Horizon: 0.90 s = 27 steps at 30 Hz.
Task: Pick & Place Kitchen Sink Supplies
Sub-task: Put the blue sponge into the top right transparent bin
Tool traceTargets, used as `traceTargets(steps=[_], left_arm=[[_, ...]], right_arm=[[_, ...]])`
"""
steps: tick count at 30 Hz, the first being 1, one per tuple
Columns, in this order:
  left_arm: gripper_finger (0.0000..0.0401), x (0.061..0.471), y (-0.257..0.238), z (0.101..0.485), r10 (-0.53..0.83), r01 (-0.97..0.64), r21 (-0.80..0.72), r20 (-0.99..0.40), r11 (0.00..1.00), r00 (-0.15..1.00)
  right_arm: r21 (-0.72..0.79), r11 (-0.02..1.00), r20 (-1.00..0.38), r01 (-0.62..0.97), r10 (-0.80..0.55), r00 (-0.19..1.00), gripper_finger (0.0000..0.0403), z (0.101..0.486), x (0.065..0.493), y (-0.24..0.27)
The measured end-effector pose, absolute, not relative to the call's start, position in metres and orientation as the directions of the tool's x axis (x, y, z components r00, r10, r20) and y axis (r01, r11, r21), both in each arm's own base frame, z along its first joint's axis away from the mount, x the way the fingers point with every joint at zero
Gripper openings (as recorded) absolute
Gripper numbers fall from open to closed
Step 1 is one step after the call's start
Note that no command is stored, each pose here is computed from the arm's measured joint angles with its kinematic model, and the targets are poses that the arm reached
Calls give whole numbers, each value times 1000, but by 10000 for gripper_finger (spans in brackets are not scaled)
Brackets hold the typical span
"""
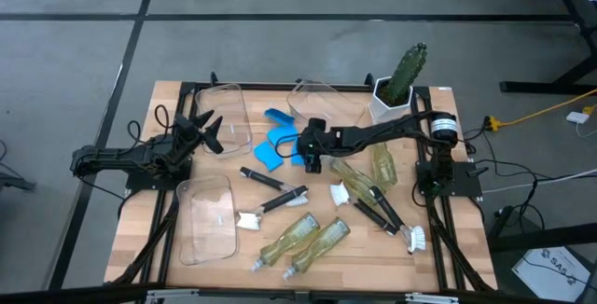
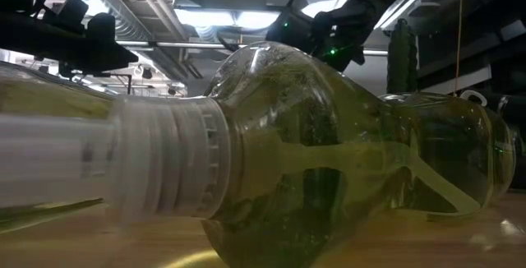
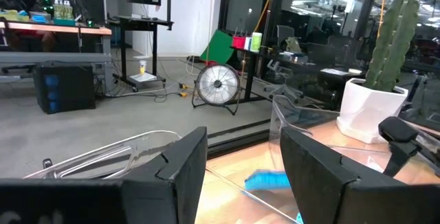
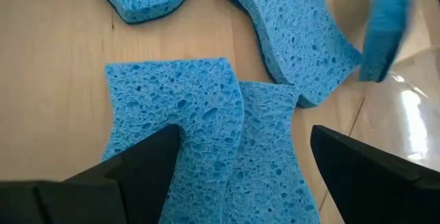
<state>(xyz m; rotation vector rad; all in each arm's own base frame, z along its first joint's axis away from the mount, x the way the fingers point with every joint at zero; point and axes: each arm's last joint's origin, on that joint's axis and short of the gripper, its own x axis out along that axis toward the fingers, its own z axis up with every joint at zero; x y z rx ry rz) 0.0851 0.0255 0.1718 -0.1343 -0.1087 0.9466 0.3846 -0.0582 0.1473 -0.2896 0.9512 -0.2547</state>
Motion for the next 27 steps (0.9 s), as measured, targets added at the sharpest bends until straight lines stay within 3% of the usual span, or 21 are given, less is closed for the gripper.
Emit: traceTargets(steps=[6, 21, 27], left_arm=[[180, 85, 25, 172, 814, -800, -162, 34, 577, 580], [180, 85, 25, 172, 814, -800, -162, 34, 577, 580], [180, 85, 26, 172, 814, -800, -162, 34, 577, 580]], right_arm=[[-351, 934, -764, 63, -325, 557, 295, 145, 385, -56], [-303, 952, -780, 54, -280, 560, 60, 144, 385, -55], [-303, 952, -780, 53, -280, 559, 7, 146, 386, -55]])
